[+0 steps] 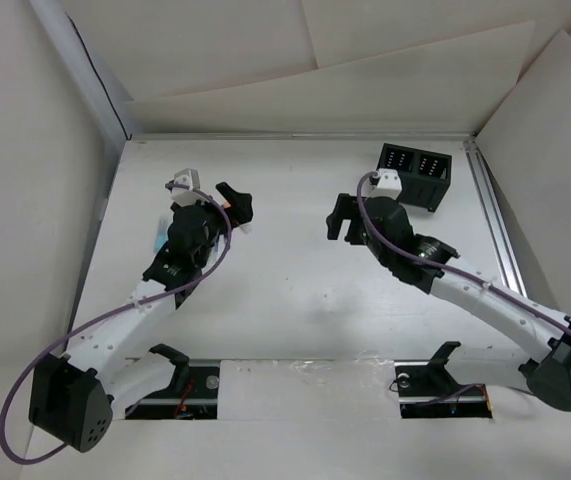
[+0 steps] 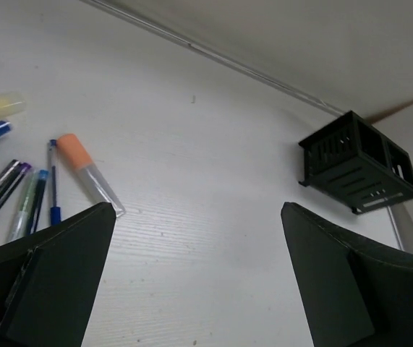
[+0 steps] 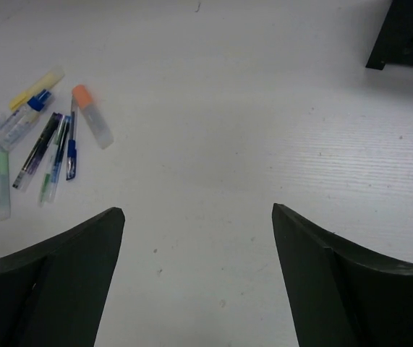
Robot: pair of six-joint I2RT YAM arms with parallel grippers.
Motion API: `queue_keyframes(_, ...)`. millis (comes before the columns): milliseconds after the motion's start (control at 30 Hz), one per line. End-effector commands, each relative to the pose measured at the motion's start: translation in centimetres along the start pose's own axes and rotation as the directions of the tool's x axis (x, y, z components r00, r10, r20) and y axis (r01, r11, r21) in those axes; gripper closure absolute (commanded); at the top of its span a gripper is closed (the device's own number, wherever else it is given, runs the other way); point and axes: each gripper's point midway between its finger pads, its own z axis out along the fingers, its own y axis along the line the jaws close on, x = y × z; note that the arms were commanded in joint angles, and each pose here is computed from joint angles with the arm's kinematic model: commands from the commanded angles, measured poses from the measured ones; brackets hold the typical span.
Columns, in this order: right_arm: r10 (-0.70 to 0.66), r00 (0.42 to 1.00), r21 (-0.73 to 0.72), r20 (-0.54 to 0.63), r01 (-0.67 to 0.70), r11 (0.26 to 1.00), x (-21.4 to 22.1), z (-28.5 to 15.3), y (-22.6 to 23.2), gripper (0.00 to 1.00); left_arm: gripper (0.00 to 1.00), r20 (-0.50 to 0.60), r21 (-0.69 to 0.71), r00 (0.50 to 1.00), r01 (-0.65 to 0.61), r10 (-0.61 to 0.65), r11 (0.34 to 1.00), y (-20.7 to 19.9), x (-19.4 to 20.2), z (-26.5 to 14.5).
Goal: Sort the stationery into containers
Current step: Pick up the stationery from the center of the board.
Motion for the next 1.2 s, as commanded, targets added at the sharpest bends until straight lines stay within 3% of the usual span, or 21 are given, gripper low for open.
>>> queue_keyframes(0,0.039,0.997,-0.102,0.071,-0.032,0.994,-1.5,0.8,2.3,0.11,0.00,0.142,-0.093,0.989,0.058,-0.044,0.994,0.1,-4.5,0.5)
queue_keyframes(67,0.027,0.999,-0.111,0.043,-0.022,0.994,-0.3,2.2,2.9,0.21,0.00,0.112,-0.175,0.993,0.047,-0.027,0.983,1.7,-3.4,0.8)
queue_keyframes(167,0.006,1.000,-0.121,0.014,-0.004,0.993,0.5,3.2,3.5,0.65,0.00,0.107,-0.193,0.994,0.052,-0.031,0.980,1.9,-4.2,0.9)
queue_keyframes(200,0.002,1.000,-0.130,0.003,-0.002,0.992,0.7,3.6,3.9,0.87,0.00,0.114,-0.202,0.993,0.055,-0.032,0.978,2.3,-4.5,1.0)
queue_keyframes(233,-0.009,1.000,-0.130,0.004,0.009,0.992,0.7,3.6,3.9,0.97,0.00,0.105,-0.200,0.994,0.033,-0.012,0.979,2.6,-4.2,1.1)
queue_keyframes(267,-0.004,1.000,-0.134,0.012,0.005,0.991,0.5,3.6,4.0,1.00,0.00,0.111,-0.186,0.994,0.026,-0.006,0.982,2.5,-4.6,1.2)
queue_keyframes(433,0.029,0.998,-0.078,0.056,-0.025,0.997,0.6,3.4,2.3,1.00,0.00,0.052,-0.263,0.999,-0.002,0.016,0.965,5.1,-3.5,3.3)
queue_keyframes(467,0.039,0.996,-0.075,0.077,-0.033,0.997,0.3,3.1,2.0,1.00,0.18,0.032,-0.272,0.999,-0.029,0.039,0.962,5.5,-3.0,3.6)
queue_keyframes(500,0.052,0.995,-0.059,0.088,-0.047,0.997,0.3,3.1,1.5,0.98,0.62,0.044,-0.298,0.998,-0.030,0.045,0.954,6.1,-3.0,3.9)
queue_keyframes(533,0.050,0.995,-0.056,0.084,-0.045,0.997,0.7,3.0,1.2,0.93,0.99,0.019,-0.354,0.999,-0.040,0.050,0.934,7.3,-2.2,4.3)
queue_keyframes(567,0.050,0.995,-0.057,0.085,-0.046,0.997,0.8,2.8,1.1,0.79,1.00,0.030,-0.385,0.998,-0.033,0.048,0.922,7.5,-2.8,4.6)
queue_keyframes(633,0.051,0.995,-0.057,0.086,-0.046,0.997,0.8,2.6,0.9,0.49,0.89,-0.020,-0.449,0.996,-0.089,0.089,0.889,9.0,-1.8,5.2)
queue_keyframes(667,0.042,0.995,-0.057,0.087,-0.037,0.998,0.8,2.6,0.9,0.28,0.70,-0.019,-0.457,0.995,-0.098,0.100,0.884,8.7,-2.5,5.6)
queue_keyframes(700,0.047,0.994,-0.062,0.094,-0.041,0.997,0.5,2.3,0.9,0.24,0.62,-0.041,-0.472,0.992,-0.121,0.116,0.873,9.0,-2.4,5.8)
queue_keyframes(800,0.052,0.994,-0.075,0.098,-0.045,0.996,0.5,2.1,1.0,0.24,0.51,-0.137,-0.512,0.975,-0.222,0.176,0.830,10.5,-1.0,6.1)
queue_keyframes(900,0.055,0.994,-0.078,0.095,-0.047,0.996,0.4,2.2,0.9,0.24,0.51,-0.207,-0.548,0.962,-0.263,0.176,0.794,13.8,-0.9,6.6)
queue_keyframes(967,0.059,0.993,-0.082,0.101,-0.051,0.995,0.1,2.0,0.9,0.24,0.49,-0.257,-0.492,0.954,-0.265,0.153,0.829,14.5,-0.4,7.5)
queue_keyframes(1067,0.063,0.993,-0.095,0.103,-0.053,0.994,0.1,1.6,1.0,0.25,0.52,-0.316,-0.492,0.931,-0.325,0.182,0.807,16.3,-0.7,8.2)
queue_keyframes(1100,0.066,0.992,-0.087,0.107,-0.057,0.995,-0.1,1.7,0.7,0.25,0.43,-0.349,-0.486,0.916,-0.359,0.200,0.797,16.7,-0.2,8.4)
queue_keyframes(1167,0.066,0.992,-0.087,0.107,-0.057,0.995,-0.1,1.7,0.7,0.25,0.37,-0.395,-0.453,0.886,-0.418,0.243,0.788,16.7,-0.3,8.7)
